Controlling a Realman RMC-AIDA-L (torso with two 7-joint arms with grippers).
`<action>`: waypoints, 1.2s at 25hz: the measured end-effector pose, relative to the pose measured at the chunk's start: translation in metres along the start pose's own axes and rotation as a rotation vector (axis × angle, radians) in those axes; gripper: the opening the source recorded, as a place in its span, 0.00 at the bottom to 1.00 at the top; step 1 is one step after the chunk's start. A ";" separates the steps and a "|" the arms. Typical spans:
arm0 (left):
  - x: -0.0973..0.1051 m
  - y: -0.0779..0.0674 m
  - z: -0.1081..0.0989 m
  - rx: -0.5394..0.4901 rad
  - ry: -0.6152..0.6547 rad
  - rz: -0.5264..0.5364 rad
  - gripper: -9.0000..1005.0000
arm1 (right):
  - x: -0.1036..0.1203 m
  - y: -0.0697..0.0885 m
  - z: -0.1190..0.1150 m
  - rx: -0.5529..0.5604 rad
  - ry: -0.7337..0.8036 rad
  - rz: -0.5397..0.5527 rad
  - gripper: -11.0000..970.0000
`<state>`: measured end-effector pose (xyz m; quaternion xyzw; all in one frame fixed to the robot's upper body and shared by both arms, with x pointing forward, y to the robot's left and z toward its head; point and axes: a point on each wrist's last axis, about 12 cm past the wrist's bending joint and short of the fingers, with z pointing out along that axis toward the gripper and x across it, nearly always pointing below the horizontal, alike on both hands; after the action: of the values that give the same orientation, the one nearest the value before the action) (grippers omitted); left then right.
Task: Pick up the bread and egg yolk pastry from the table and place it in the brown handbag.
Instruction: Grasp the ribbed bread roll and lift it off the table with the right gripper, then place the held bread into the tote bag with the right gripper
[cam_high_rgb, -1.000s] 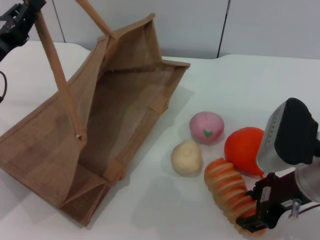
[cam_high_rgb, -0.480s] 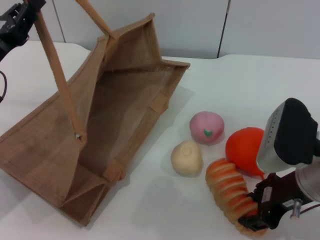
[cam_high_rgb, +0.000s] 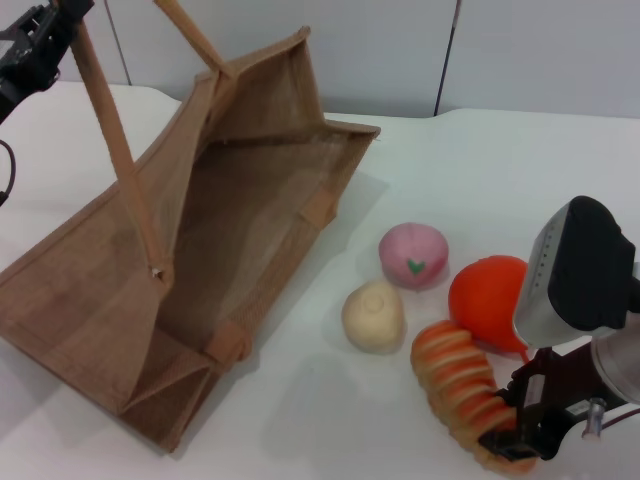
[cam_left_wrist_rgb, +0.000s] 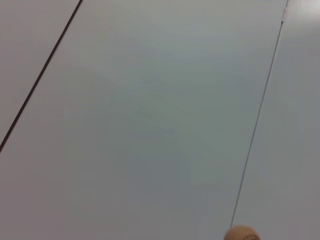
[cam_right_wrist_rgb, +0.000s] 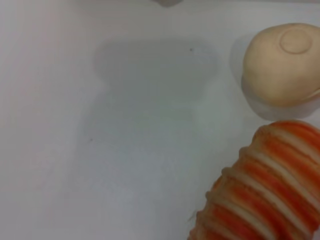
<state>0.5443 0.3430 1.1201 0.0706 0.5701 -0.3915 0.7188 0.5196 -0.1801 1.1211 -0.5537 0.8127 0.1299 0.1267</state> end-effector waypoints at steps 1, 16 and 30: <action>0.000 0.000 0.000 0.000 0.000 0.000 0.15 | 0.000 0.000 0.000 0.000 0.000 0.000 0.53; 0.001 0.000 0.002 0.005 0.009 -0.001 0.15 | -0.011 0.004 -0.047 0.047 -0.035 -0.095 0.43; 0.018 -0.016 0.043 0.141 0.078 -0.034 0.15 | -0.055 0.009 -0.069 0.094 -0.116 -0.223 0.40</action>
<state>0.5673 0.2998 1.1245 0.1267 0.5699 -0.4397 0.6825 0.5260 -0.1532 1.2051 -0.6256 0.7425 0.1087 0.2131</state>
